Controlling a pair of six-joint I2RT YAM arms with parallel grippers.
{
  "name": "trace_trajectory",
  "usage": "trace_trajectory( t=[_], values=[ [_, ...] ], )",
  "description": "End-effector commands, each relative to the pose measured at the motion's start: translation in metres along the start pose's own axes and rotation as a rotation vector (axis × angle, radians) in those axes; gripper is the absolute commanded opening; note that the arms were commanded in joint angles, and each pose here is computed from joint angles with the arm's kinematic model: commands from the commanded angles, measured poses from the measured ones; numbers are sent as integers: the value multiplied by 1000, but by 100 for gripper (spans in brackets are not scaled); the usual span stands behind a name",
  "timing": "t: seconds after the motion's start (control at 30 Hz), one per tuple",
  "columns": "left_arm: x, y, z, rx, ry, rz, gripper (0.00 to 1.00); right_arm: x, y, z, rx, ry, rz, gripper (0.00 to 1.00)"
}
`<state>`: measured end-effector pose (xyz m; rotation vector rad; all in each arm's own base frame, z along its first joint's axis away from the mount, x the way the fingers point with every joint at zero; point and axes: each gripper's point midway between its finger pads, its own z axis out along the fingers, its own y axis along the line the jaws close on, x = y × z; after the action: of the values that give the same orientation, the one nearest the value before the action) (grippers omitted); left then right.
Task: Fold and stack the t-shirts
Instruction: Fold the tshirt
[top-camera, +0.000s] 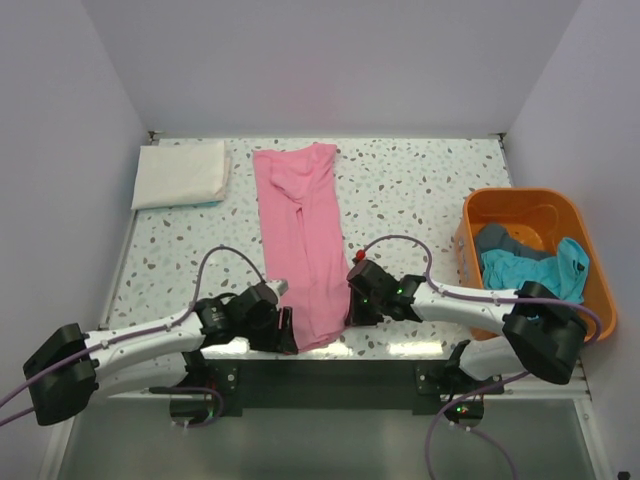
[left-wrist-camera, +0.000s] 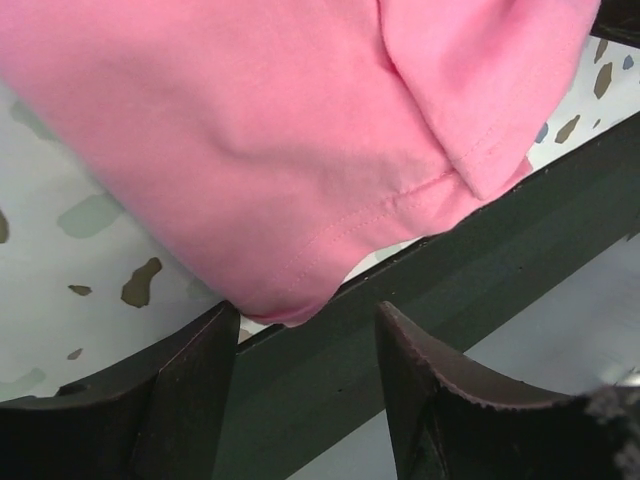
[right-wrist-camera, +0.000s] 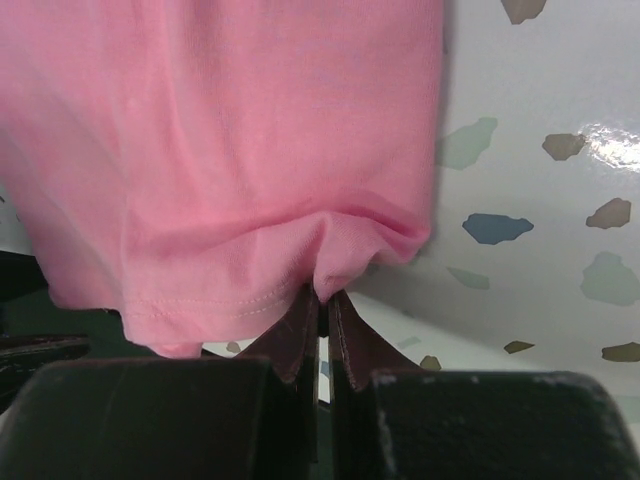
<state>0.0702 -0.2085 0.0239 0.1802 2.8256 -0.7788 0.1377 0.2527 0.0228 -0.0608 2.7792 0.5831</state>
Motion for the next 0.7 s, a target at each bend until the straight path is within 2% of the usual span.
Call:
trace_trajectory(
  t=[0.0,0.03,0.07,0.13,0.17,0.2,0.3,0.43,0.47,0.57,0.67],
  values=[
    [13,16,12,-56,25,-19,60,-1,8,3,-27,-3,26,0],
    [13,19,15,-73,24,-25,56,0,8,3,-29,0,27,0],
    [12,20,16,-84,22,-35,43,0,8,2,-31,0,30,0],
    [9,24,18,-121,19,-34,25,-1,7,1,-27,-3,29,0],
    [8,26,17,-139,18,-27,3,-2,7,0,-26,-7,30,0],
    [3,32,13,-190,-1,-28,0,-3,7,-1,-22,-10,26,0],
    [-10,36,5,-256,-48,-30,0,-13,8,-6,-4,-46,9,0],
    [-39,1,-12,-174,-135,0,0,-38,19,-17,8,-118,-43,0],
    [-53,-7,-20,-175,-187,1,0,-50,29,-22,-1,-149,-48,0],
    [-86,-13,-35,-209,-296,-1,0,-79,41,-32,20,-231,-58,0],
    [-110,-9,-36,-240,-321,4,0,-107,46,-38,34,-291,-47,0]
  ],
)
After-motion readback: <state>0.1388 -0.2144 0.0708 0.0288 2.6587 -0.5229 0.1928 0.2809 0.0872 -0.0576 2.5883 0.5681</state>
